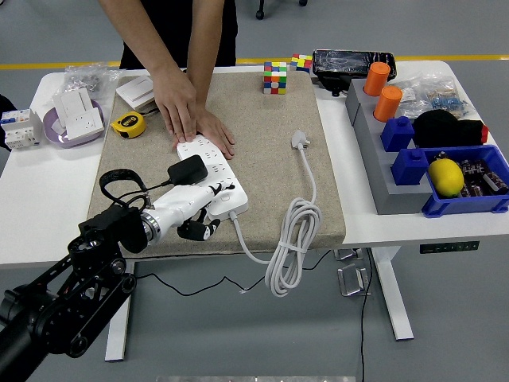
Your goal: Pick up the plug,place it near the board,insert it into the board,press the button
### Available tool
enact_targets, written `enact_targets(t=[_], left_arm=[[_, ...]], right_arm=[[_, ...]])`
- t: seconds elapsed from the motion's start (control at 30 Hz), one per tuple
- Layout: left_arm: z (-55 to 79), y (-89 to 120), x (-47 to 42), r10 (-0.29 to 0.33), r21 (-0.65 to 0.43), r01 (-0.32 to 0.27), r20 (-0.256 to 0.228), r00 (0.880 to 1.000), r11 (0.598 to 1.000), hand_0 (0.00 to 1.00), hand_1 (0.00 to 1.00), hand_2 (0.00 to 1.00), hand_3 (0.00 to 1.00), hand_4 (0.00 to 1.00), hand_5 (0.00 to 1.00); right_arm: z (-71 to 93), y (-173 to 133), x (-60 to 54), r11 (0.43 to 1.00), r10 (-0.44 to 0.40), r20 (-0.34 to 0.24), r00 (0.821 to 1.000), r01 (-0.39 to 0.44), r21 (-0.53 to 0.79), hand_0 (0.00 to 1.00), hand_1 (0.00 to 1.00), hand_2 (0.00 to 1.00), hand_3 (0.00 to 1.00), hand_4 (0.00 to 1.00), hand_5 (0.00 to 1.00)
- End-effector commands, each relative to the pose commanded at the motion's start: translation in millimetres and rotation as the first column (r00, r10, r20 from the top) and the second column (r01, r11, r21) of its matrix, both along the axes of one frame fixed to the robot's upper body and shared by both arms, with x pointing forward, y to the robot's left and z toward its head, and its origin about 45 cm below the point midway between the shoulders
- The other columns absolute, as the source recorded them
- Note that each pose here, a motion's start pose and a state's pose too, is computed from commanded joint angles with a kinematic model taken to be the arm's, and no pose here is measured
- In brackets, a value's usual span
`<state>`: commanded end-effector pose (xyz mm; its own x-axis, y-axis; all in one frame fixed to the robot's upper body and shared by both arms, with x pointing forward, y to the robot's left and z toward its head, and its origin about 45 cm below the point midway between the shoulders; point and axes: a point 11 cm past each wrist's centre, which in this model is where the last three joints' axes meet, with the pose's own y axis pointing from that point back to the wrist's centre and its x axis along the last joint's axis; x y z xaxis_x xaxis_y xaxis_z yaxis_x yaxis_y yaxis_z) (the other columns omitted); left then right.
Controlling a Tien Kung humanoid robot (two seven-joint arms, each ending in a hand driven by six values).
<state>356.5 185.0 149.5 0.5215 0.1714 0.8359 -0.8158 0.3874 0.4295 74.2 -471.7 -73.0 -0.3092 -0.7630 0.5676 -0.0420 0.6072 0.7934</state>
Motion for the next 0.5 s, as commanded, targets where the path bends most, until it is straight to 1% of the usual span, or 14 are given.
enact_targets(t=[0.1, 0.13, 0.2, 0.5], left_arm=[[-3.9, 2.7, -1.3, -0.003, 0.011, 0.003, -0.017, 1.000, 1.000, 0.164, 0.031, 0.145, 0.951, 0.544, 0.002], [-4.8, 3.1, -1.6, -0.003, 0.013, 0.003, -0.020, 1.000, 1.000, 0.165, 0.031, 0.145, 0.930, 0.547, 0.002], [-6.8, 4.0, -2.6, -0.004, 0.016, 0.005, -0.027, 1.000, 1.000, 0.165, 0.031, 0.145, 0.930, 0.547, 0.002], [-5.8, 6.5, 0.0, 0.003, 0.015, -0.002, -0.021, 1.000, 1.000, 0.164, 0.031, 0.145, 0.924, 0.550, 0.002]], right_arm=[[-0.1, -0.1, -0.5, 1.000, -0.001, -0.001, 1.000, 0.001, 0.000, 0.818, 0.791, 0.753, 0.756, 0.998, 0.998], [-0.1, -0.1, -0.5, 1.000, -0.001, -0.001, 1.000, 0.001, 0.000, 0.818, 0.791, 0.753, 0.756, 0.998, 0.998], [-0.2, 0.1, -1.1, 1.000, -0.001, -0.002, 1.000, 0.001, 0.000, 0.818, 0.791, 0.753, 0.756, 0.998, 0.998], [0.1, -0.5, -0.3, 1.000, -0.003, 0.000, 1.000, 0.003, 0.000, 0.818, 0.790, 0.753, 0.756, 0.998, 0.998]])
